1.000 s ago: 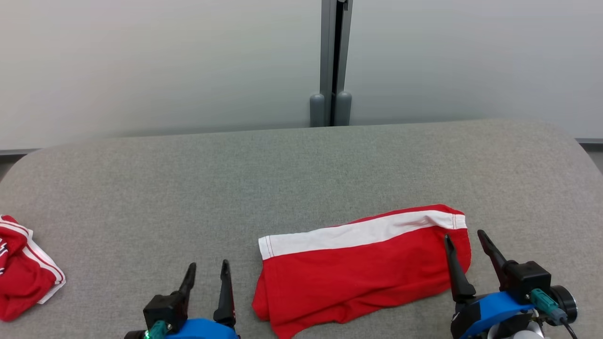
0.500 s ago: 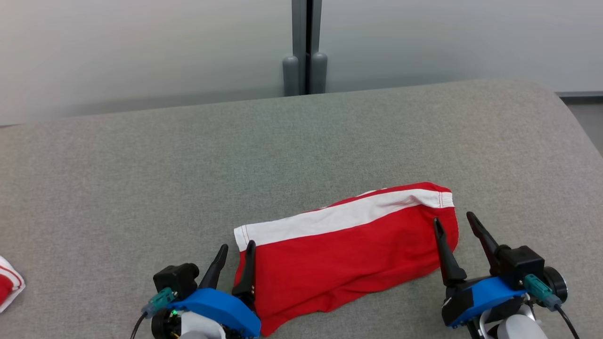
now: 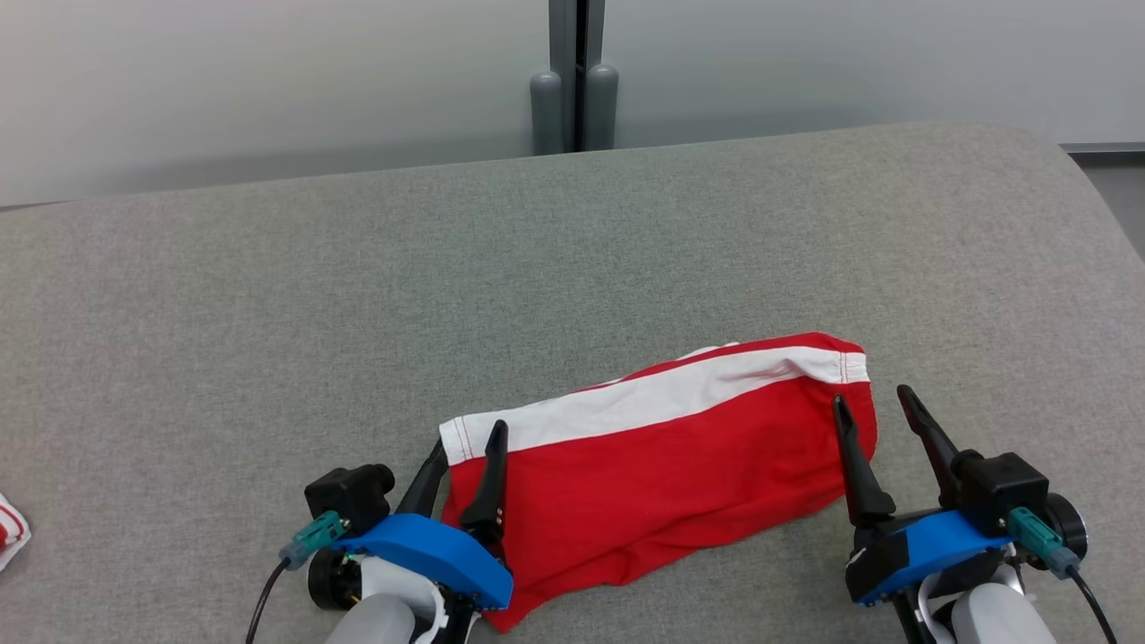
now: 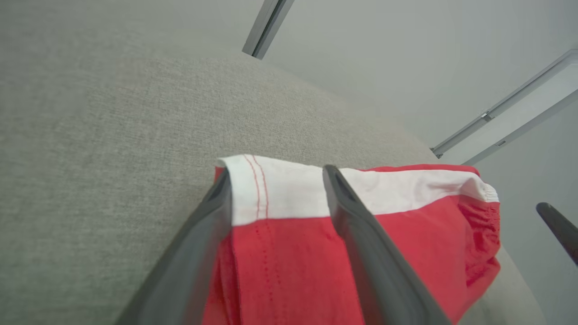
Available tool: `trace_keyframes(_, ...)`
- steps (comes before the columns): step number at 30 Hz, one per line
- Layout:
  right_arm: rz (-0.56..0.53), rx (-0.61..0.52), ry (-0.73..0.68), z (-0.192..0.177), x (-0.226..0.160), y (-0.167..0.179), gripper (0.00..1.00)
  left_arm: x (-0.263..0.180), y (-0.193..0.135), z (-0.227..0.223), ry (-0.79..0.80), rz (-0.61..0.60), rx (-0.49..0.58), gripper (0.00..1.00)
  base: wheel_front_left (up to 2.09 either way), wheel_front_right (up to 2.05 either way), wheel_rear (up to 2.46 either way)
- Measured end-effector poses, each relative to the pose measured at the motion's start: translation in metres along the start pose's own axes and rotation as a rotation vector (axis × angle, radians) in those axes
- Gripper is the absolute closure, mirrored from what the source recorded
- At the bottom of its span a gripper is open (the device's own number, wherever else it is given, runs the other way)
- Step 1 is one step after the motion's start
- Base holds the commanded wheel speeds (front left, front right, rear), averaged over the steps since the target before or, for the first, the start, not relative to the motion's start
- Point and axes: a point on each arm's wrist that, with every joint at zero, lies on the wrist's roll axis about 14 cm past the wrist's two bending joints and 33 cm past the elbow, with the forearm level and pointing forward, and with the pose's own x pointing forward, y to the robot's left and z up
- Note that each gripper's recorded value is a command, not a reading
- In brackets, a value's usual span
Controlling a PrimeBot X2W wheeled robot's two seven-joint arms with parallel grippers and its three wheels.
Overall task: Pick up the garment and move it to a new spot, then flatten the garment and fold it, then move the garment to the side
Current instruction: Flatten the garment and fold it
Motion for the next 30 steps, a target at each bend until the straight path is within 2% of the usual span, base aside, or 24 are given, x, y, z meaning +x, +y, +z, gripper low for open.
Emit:
trace_keyframes(2, -0.004, 0.001, -0.001, 0.0, 0.001, -0.001, 0.0, 0.001, -0.001, 0.004, -0.013, -0.005, 0.001, 0.16, 0.0, 0.0, 0.0)
trace_keyframes(6, -0.013, 0.001, -0.009, 0.003, 0.005, -0.005, 0.0, 0.003, -0.003, 0.007, -0.021, -0.013, 0.011, 0.13, 0.0, 0.0, 0.0)
trace_keyframes(9, -0.019, 0.002, -0.008, 0.003, 0.005, -0.007, 0.0, 0.003, -0.003, 0.008, -0.026, -0.014, 0.009, 0.2, 0.0, 0.0, 0.0)
trace_keyframes(10, -0.02, 0.003, -0.008, 0.003, 0.005, -0.007, 0.0, 0.002, -0.002, 0.009, -0.03, -0.011, 0.007, 0.3, 0.0, 0.0, 0.0)
trace_keyframes(11, -0.022, 0.003, -0.008, 0.003, 0.005, -0.008, 0.0, 0.002, -0.002, 0.01, -0.033, -0.009, 0.007, 0.55, 0.0, 0.0, 0.0)
trace_keyframes(12, -0.027, 0.007, -0.005, 0.002, 0.005, -0.009, 0.0, 0.002, -0.001, 0.01, -0.033, -0.006, 0.011, 0.86, 0.0, 0.0, 0.0)
trace_keyframes(13, -0.032, 0.013, -0.004, 0.001, 0.005, -0.01, 0.0, 0.001, 0.0, 0.009, -0.031, -0.004, 0.016, 1.0, 0.0, 0.0, 0.0)
trace_keyframes(25, -0.047, 0.152, 0.062, -0.02, 0.025, -0.011, 0.0, 0.001, 0.012, 0.005, -0.022, 0.023, 0.023, 1.0, 0.0, 0.0, 0.0)
trace_keyframes(30, -0.017, 0.219, 0.082, -0.025, 0.031, 0.001, 0.0, 0.0, 0.015, 0.005, -0.021, 0.03, 0.026, 1.0, 0.0, 0.0, 0.0)
